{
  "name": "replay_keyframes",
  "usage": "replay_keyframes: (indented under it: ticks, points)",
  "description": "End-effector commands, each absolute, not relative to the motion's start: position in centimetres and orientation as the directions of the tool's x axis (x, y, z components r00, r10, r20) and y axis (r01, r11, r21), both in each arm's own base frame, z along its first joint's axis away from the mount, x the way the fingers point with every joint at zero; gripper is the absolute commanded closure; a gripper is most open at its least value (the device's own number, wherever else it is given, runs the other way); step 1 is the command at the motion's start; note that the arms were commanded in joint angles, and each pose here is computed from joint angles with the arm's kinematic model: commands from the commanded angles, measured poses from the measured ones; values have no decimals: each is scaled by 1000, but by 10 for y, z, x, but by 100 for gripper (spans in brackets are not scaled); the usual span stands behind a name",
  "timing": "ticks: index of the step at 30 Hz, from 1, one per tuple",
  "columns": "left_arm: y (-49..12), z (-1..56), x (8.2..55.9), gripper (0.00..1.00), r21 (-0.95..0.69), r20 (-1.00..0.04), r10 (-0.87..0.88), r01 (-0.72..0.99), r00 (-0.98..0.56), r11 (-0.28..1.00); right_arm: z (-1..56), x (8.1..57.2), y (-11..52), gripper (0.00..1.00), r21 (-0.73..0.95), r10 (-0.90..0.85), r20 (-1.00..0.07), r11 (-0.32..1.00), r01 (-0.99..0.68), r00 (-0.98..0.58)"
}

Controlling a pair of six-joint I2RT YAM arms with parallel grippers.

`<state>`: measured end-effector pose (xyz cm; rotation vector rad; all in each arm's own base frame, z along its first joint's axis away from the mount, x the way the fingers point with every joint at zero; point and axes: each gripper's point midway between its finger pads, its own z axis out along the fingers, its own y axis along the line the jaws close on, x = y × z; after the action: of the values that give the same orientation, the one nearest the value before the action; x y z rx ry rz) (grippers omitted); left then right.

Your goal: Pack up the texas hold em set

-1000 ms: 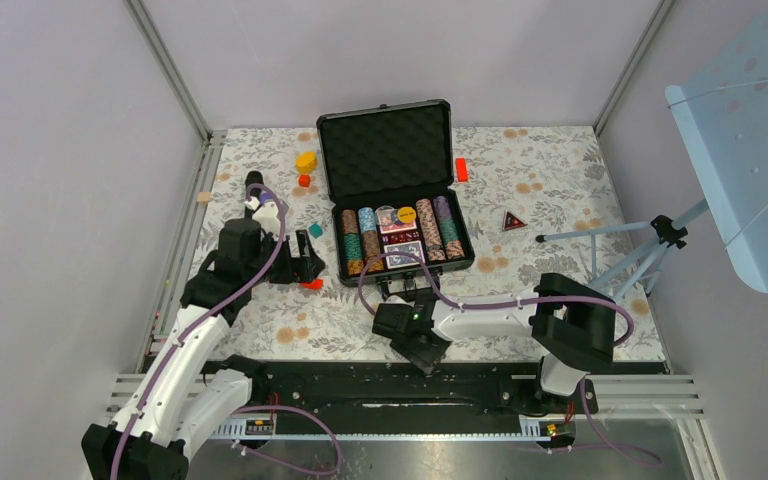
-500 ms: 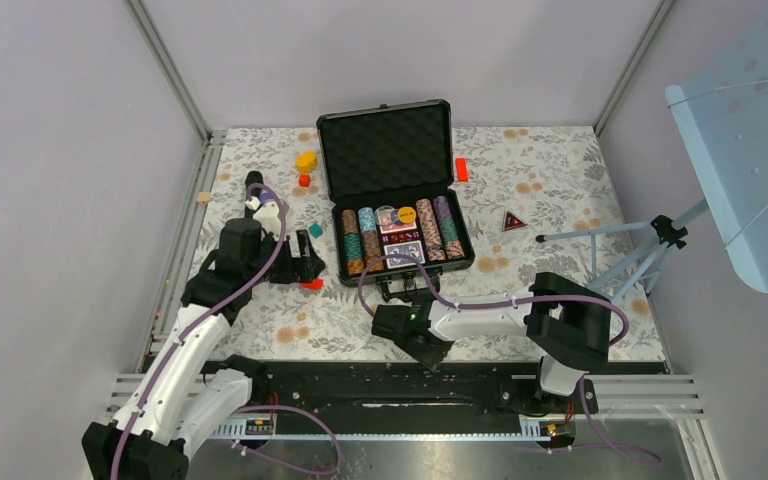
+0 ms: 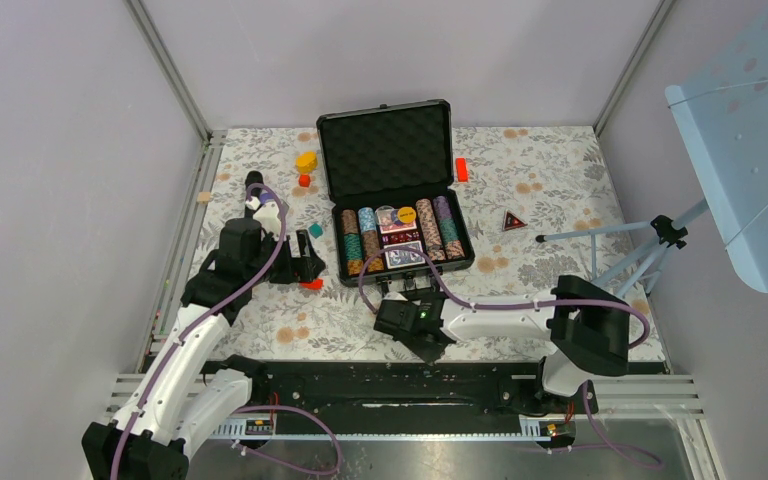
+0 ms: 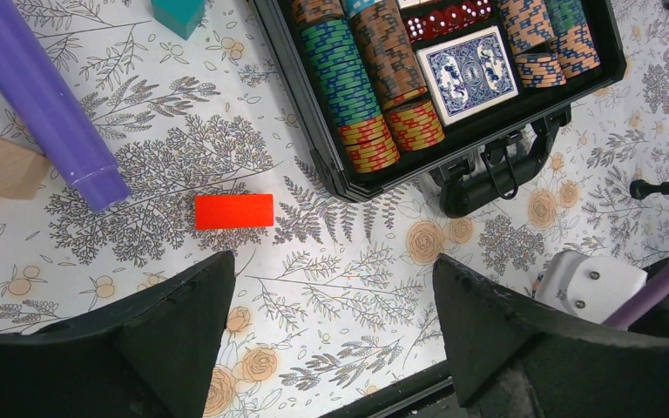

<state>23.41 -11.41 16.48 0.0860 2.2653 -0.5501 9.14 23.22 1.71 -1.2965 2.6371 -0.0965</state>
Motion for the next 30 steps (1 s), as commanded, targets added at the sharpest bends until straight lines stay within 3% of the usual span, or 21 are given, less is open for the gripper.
replay_keyframes:
  ticks: [1, 5, 9, 12, 25, 28, 30]
  points:
    - [-118, 173, 241, 17, -359, -748, -107, 264, -655, 895, 28, 95, 241, 67, -132, -765, -223, 637, -759, -604]
    - [-118, 173, 241, 17, -359, -748, -107, 264, -655, 895, 28, 97, 240, 65, -142, -764, -224, 640, -755, -606]
    - [-117, 174, 241, 17, -358, -749, -107, 263, -654, 896, 25, 95, 236, 34, -148, -770, -200, 635, -758, -606]
    - [-117, 173, 241, 17, -358, -749, -107, 263, -654, 896, 21, 89, 236, 26, -121, -780, -171, 623, -772, -602]
    - [-117, 174, 241, 17, -358, -749, -107, 263, -653, 896, -2, 88, 230, 26, -200, -761, -37, 641, -741, -648]
    - [-117, 173, 241, 17, -358, -748, -107, 262, -655, 896, -3, 90, 233, 32, -196, -753, -63, 653, -732, -655]
    - [-117, 174, 241, 17, -358, -749, -107, 263, -654, 896, -3, 91, 232, 41, -203, -753, -63, 653, -730, -655]
